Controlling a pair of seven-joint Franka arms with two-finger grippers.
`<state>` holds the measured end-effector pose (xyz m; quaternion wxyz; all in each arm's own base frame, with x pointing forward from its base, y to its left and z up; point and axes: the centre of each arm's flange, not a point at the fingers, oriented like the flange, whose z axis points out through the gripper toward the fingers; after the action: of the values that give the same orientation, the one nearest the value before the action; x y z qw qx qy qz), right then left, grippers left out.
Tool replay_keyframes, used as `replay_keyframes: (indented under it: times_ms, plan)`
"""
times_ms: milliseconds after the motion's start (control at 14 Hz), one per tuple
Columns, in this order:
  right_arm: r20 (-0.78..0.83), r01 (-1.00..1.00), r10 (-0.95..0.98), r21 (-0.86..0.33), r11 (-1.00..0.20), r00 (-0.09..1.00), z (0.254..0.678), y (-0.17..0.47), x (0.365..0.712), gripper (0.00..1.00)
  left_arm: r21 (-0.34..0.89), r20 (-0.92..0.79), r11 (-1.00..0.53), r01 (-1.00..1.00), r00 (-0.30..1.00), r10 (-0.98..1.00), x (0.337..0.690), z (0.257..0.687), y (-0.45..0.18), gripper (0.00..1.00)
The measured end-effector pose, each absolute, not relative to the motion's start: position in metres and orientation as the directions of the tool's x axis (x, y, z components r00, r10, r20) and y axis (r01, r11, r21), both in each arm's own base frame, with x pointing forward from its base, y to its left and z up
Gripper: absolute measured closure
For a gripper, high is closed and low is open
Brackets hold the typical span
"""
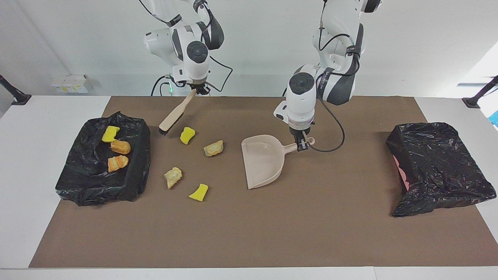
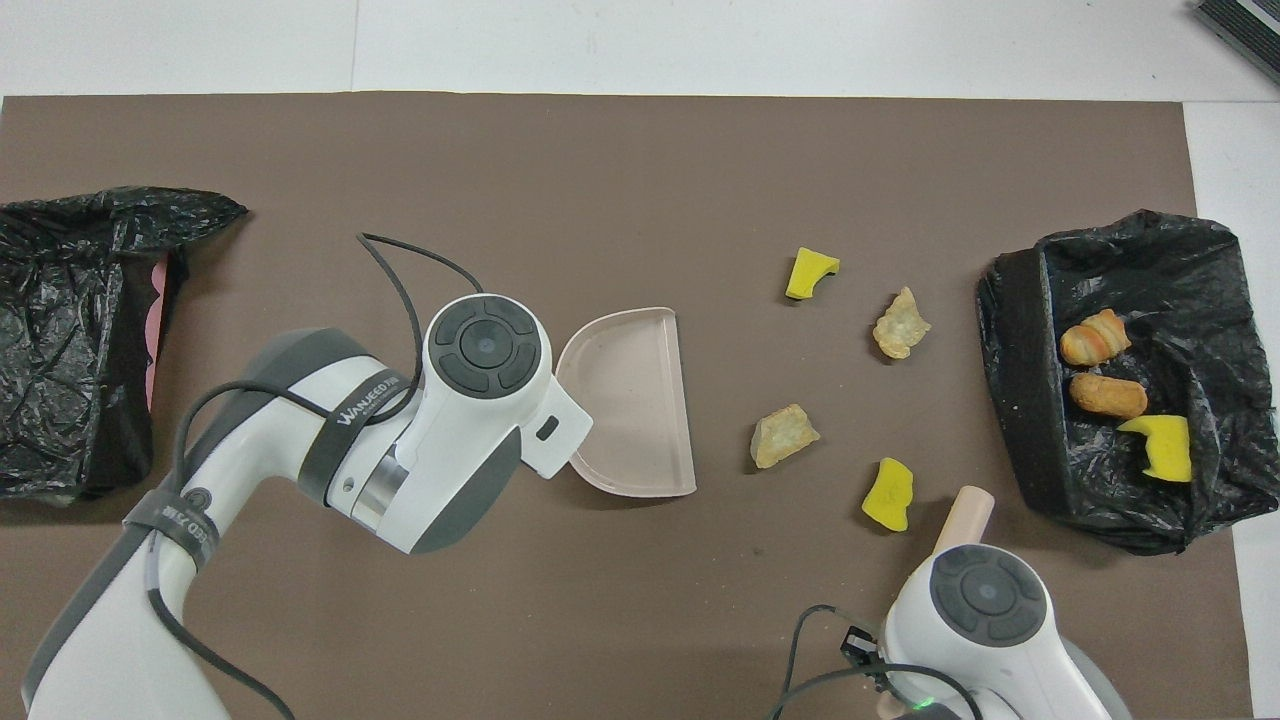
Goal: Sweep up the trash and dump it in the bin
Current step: 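Sweep the sponge and bread pieces into the dustpan with the right gripper's brush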
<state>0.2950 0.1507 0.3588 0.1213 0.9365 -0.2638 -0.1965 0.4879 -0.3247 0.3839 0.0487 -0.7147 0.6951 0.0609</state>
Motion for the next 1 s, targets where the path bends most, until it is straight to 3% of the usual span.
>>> replay_keyframes:
  times_ms: [571, 1000]
  plan:
    - [-0.326, -0.284, -0.297, 0.088, -0.955, 0.897, 0.361, 0.210, 0.311, 0.73, -0.008, -0.132, 0.014, -1.000, -0.012, -0.991, 0.456, 0.370, -0.332, 0.69]
    - [-0.363, 0.008, 0.026, -0.051, -0.999, 0.931, 0.367, 0.275, 0.325, 0.73, -0.021, -0.120, 0.026, -0.999, -0.024, -0.992, 0.453, 0.368, -0.337, 0.69]
